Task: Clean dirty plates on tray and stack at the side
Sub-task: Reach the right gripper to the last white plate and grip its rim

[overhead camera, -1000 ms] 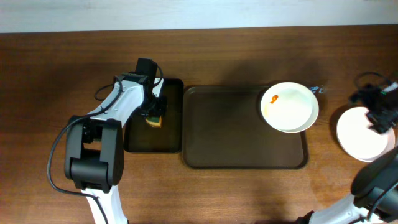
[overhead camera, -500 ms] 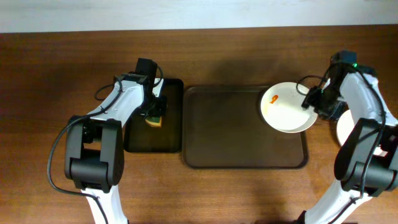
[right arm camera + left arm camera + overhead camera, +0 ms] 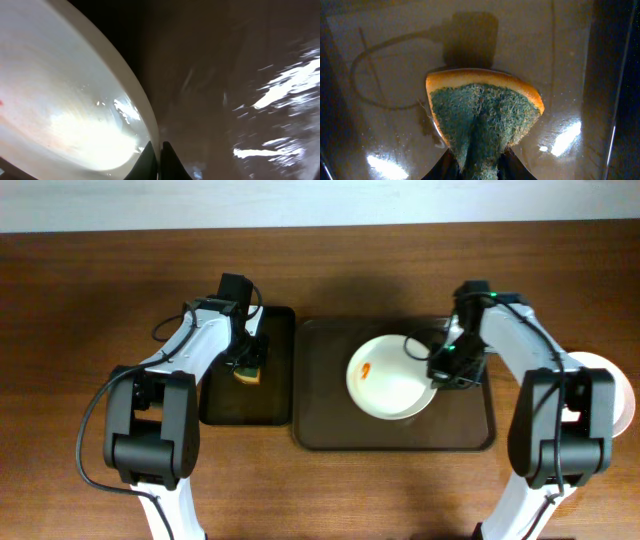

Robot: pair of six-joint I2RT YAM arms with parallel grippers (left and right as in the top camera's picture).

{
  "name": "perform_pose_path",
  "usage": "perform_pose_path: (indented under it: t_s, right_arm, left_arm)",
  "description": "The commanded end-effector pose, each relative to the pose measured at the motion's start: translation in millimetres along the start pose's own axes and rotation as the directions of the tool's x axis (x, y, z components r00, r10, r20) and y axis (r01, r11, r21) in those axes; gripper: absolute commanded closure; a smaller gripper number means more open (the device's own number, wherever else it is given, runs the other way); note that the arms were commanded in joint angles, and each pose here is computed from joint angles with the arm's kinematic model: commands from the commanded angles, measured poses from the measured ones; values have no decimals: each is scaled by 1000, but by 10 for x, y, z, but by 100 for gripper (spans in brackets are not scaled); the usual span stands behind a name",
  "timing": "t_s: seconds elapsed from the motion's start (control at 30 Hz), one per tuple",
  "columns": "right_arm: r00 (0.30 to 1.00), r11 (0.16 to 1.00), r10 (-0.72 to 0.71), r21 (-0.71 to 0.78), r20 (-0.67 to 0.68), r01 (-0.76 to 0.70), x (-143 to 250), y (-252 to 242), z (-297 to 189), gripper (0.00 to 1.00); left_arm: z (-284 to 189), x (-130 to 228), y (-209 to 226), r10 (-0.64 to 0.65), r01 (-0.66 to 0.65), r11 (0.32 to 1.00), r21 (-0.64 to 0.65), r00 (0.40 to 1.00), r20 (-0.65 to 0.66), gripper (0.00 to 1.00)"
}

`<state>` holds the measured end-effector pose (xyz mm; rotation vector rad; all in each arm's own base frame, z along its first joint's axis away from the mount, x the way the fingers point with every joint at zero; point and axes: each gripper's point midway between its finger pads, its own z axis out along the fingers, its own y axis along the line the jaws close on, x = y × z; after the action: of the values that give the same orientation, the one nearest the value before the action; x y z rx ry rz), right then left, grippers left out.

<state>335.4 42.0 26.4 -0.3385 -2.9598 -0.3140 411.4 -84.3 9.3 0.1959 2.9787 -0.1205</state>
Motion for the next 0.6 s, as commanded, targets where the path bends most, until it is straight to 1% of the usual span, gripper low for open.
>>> perform_pose_path:
  t_s: [0.0, 0.03, 0.07, 0.13, 0.17, 0.2, 0.3, 0.4, 0.43, 0.5, 0.57]
  right_arm:
    - [994, 987, -105, 122, -19, 106, 85, 67, 53, 72]
    - [993, 986, -115, 122, -14, 115, 82, 107, 63, 57]
    - [993, 986, -117, 120, -3, 117, 56, 115, 64, 51]
    - [993, 986, -120, 115, 17, 117, 6, 127, 64, 47]
    - [993, 986, -121, 116, 16, 118, 8, 130, 65, 43]
    - [993, 986, -120, 116, 13, 118, 16, 127, 67, 42]
    - [993, 986, -118, 119, 3, 116, 47, 104, 107, 41]
    - [991, 986, -126, 112, 36, 121, -31, 127, 120, 41]
    - [991, 986, -126, 111, 39, 121, -37, 131, 120, 44]
    - [990, 986, -129, 108, 52, 123, -68, 141, 120, 60]
    - [990, 986, -130, 108, 53, 123, -72, 142, 122, 62]
  left_arm:
    - [43, 27, -5, -5, 5, 1000, 0, 1000, -12, 82]
    - [43, 27, -5, -5, 5, 1000, 0, 1000, -12, 83]
    - [43, 26, -5, -5, 5, 1000, 0, 1000, -11, 82]
    - [43, 27, -5, -5, 5, 1000, 0, 1000, -12, 82]
    - [43, 27, -5, -5, 5, 1000, 0, 1000, -12, 81]
    - [43, 27, -5, -5, 5, 1000, 0, 1000, -12, 82]
    - [46, 32, -5, -5, 5, 1000, 0, 1000, -13, 82]
    - [49, 37, -4, -5, 5, 1000, 0, 1000, -14, 82]
    - [49, 36, -4, -5, 5, 1000, 0, 1000, -14, 82]
    - [49, 35, -3, -5, 5, 1000, 0, 1000, -13, 83]
    - [49, 27, -4, -5, 5, 1000, 0, 1000, -10, 83]
